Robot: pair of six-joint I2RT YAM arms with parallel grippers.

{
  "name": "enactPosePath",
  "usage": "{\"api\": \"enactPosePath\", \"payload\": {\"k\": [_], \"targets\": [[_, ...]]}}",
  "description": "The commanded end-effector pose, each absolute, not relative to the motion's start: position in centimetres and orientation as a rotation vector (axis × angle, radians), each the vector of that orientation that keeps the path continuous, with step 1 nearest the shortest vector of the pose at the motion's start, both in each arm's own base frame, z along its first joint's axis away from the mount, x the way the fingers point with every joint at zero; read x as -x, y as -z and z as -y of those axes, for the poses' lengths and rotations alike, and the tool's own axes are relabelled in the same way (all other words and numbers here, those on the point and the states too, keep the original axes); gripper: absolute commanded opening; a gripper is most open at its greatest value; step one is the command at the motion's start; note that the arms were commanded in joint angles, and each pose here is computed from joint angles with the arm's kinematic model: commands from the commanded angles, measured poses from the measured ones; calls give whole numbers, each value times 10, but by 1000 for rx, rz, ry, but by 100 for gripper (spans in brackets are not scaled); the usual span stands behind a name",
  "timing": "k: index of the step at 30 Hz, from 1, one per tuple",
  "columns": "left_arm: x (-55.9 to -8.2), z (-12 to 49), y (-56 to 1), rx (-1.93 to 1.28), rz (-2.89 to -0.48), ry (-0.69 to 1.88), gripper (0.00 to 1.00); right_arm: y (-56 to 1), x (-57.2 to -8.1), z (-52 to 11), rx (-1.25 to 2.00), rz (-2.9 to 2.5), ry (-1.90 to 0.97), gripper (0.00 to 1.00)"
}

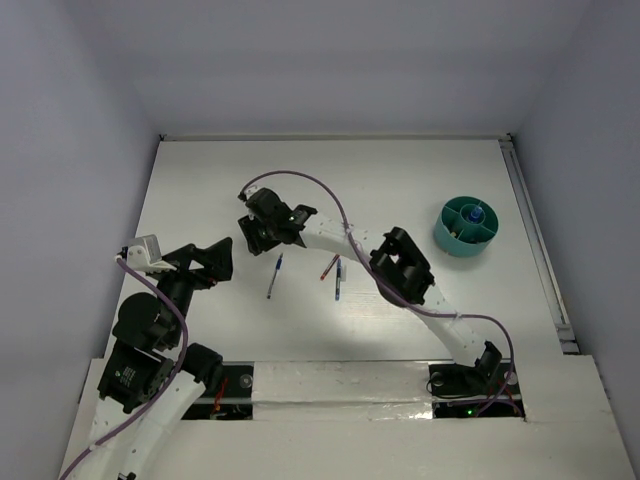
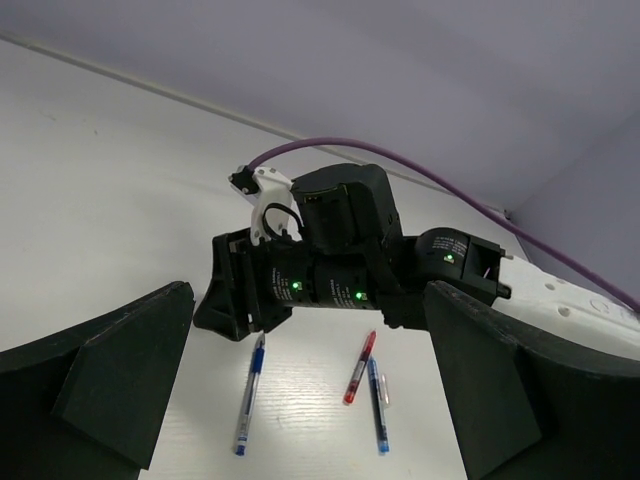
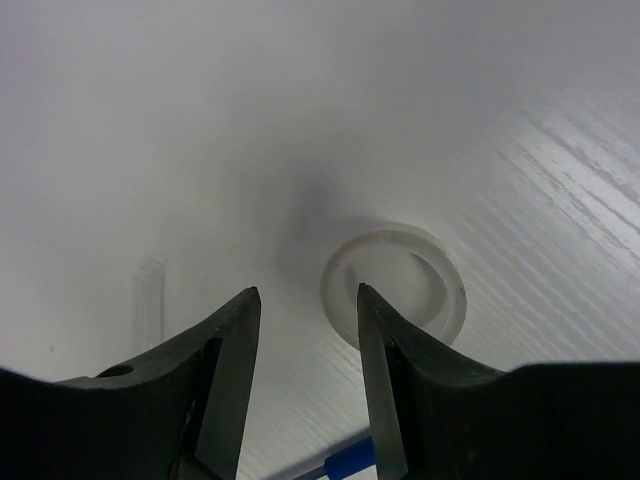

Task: Sort the stationery into containers
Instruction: Pick up the stationery from the center of the board, then place the stationery in the storage box.

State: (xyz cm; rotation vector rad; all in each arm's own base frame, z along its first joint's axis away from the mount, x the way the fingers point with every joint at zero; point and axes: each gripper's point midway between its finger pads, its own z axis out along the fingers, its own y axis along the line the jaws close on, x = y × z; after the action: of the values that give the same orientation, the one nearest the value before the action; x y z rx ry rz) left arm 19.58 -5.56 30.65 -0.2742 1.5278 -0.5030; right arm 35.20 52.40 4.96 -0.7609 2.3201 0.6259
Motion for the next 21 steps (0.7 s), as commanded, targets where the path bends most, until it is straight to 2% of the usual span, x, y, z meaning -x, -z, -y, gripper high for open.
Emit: {"api": "enactPosePath", "payload": {"k": [1,3,6,8,11,14,15,16,17,18,19,21], "targets": [[-193,55,-328,260,-1454,530,99,-54,-341,-541,811,-2304,-704,49],[-192,56,-328,260,-1454,532,99,-44,-342,-537,806,-2318,-671,39],[-192,56,-328,257,-1454,532,99,-36,-348,-530,793,-2321,-606,14],[-192,56,-328,256,-1454,533,99,-34,-353,-524,781,-2312,-559,13],[-193,57,-327,253,-1458,534,99,-43,-358,-523,758,-2283,-541,0],[-192,57,-328,250,-1455,534,99,-69,-358,-523,709,-2248,-581,0],[-193,57,-327,248,-1459,533,99,-87,-367,-525,671,-2193,-637,0],[-193,58,-327,245,-1459,535,99,-141,-372,-519,619,-2103,-716,0],[-193,59,-327,243,-1460,537,99,-133,-362,-506,610,-2135,-768,0],[-193,59,-327,239,-1462,538,99,-165,-367,-504,567,-2047,-852,0],[-193,61,-327,228,-1463,543,99,-227,-377,-477,486,-1944,-905,0],[-195,64,-325,214,-1476,544,99,-243,-378,-438,393,-1903,-974,0]]}}
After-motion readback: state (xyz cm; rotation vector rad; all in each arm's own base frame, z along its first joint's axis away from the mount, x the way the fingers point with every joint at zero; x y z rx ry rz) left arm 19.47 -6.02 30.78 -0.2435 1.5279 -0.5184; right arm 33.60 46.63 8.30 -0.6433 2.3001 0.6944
